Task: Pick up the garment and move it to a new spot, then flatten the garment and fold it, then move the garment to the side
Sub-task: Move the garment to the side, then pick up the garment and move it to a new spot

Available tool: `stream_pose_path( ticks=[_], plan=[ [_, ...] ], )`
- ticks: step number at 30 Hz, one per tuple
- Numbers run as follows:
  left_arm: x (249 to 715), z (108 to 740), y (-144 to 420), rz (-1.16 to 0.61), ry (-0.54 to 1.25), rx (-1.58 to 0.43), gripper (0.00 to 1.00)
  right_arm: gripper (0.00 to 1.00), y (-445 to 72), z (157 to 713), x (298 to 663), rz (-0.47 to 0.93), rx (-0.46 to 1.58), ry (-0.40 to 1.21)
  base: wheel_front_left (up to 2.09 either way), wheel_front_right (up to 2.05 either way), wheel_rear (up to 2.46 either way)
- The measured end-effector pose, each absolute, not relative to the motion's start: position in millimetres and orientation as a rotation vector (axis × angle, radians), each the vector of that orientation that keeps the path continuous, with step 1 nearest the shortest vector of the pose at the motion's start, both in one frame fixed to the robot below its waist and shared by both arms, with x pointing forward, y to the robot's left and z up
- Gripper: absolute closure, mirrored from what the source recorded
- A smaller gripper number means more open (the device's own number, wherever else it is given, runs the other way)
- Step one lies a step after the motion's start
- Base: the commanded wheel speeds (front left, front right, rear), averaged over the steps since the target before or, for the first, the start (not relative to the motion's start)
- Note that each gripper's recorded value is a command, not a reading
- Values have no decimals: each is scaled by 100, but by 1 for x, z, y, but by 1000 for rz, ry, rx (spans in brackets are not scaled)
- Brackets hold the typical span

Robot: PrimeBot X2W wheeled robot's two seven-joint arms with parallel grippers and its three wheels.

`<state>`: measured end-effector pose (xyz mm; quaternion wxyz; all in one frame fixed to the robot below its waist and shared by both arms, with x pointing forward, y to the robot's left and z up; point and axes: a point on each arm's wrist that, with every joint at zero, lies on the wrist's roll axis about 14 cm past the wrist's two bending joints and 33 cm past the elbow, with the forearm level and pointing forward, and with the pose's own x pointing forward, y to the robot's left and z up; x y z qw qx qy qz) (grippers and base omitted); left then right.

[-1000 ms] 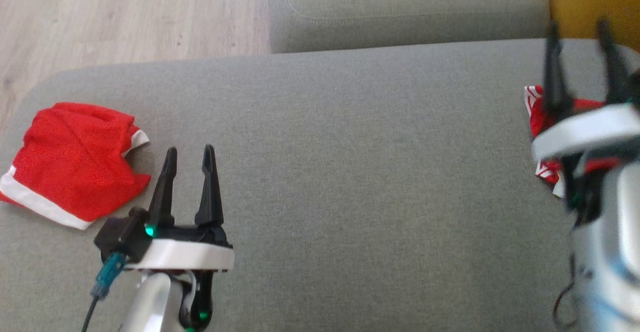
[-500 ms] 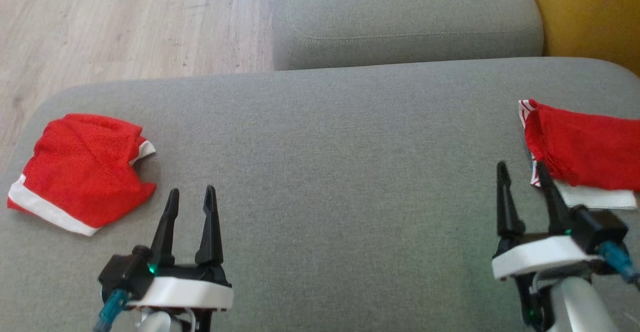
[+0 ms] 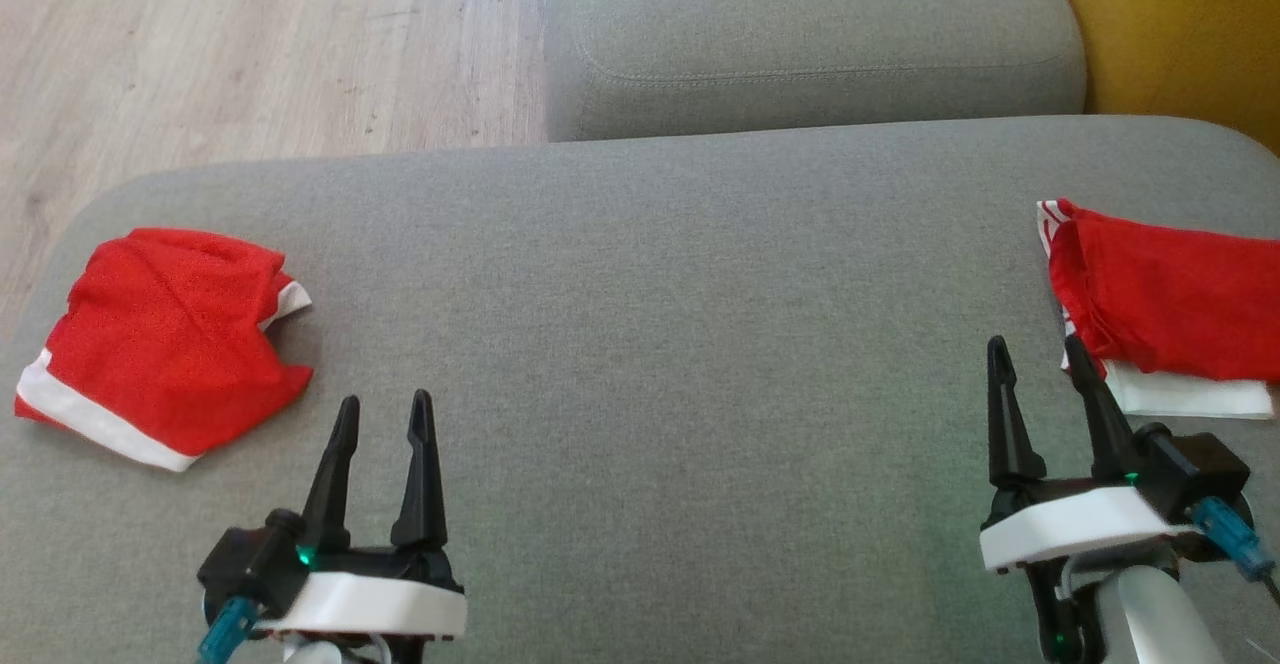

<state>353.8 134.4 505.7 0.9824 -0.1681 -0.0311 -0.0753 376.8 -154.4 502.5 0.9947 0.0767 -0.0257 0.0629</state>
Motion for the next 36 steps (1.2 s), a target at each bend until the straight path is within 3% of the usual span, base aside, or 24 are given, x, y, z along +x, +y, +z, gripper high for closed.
stream_pose_path(
  ticks=[27, 36],
  plan=[
    [356, 501, 134, -147, -49, -338, 0, 0, -153, 498, 379, 128, 171, -39, 0, 0, 0],
    [349, 505, 156, -75, -72, -322, 0, 0, -119, 501, 383, 225, 186, -37, 0, 0, 0]
  ],
)
